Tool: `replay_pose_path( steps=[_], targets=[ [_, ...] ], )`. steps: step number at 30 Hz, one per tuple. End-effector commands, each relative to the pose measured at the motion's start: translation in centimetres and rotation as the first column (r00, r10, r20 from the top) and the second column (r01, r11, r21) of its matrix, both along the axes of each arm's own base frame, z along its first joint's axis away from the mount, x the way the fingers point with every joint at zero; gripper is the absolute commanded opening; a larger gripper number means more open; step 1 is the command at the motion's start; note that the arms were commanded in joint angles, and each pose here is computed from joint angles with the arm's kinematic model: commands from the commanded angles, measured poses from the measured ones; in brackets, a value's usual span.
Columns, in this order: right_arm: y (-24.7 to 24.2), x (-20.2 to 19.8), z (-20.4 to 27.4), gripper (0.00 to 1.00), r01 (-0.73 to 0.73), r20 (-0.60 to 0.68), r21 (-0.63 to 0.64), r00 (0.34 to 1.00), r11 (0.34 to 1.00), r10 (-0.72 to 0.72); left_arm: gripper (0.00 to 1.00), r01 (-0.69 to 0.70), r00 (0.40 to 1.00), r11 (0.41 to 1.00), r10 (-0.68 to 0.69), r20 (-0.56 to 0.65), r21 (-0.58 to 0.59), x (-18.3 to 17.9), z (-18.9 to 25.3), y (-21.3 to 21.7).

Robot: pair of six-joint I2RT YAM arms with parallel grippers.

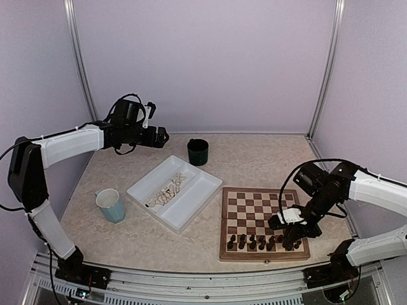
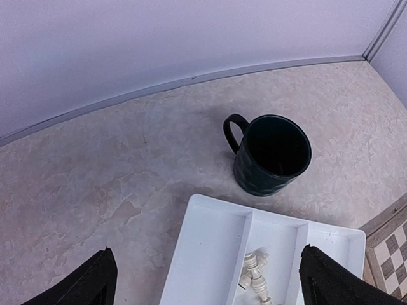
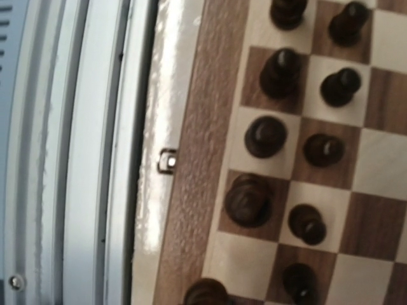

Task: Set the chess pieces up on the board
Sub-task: Place the bishop on c8.

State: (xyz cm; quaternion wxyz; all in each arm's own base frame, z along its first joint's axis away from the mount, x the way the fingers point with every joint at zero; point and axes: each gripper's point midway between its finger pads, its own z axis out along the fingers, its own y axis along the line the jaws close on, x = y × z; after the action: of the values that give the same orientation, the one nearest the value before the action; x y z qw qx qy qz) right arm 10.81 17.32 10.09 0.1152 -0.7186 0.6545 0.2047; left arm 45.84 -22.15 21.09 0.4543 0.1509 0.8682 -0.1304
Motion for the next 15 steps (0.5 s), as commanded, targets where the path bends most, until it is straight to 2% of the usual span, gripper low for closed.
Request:
replay_pose_path(
  steps=[1, 15],
  targets=[
    [-0.3, 0.0, -0.8, 0.00, -0.036, 0.023, -0.014, 0.999, 0.999, 0.036, 0.99, 0.026, 1.000, 0.999, -0.026, 0.007, -0.034, -0.1, 0.8, -1.0],
    [0.5, 0.1, -2.6, 0.00, -0.074, 0.034, -0.023, 0.997, 0.997, 0.075, 0.99, 0.039, 0.999, 0.999, -0.041, -0.036, -0.034, 0.0, -0.4, -1.4]
  ],
)
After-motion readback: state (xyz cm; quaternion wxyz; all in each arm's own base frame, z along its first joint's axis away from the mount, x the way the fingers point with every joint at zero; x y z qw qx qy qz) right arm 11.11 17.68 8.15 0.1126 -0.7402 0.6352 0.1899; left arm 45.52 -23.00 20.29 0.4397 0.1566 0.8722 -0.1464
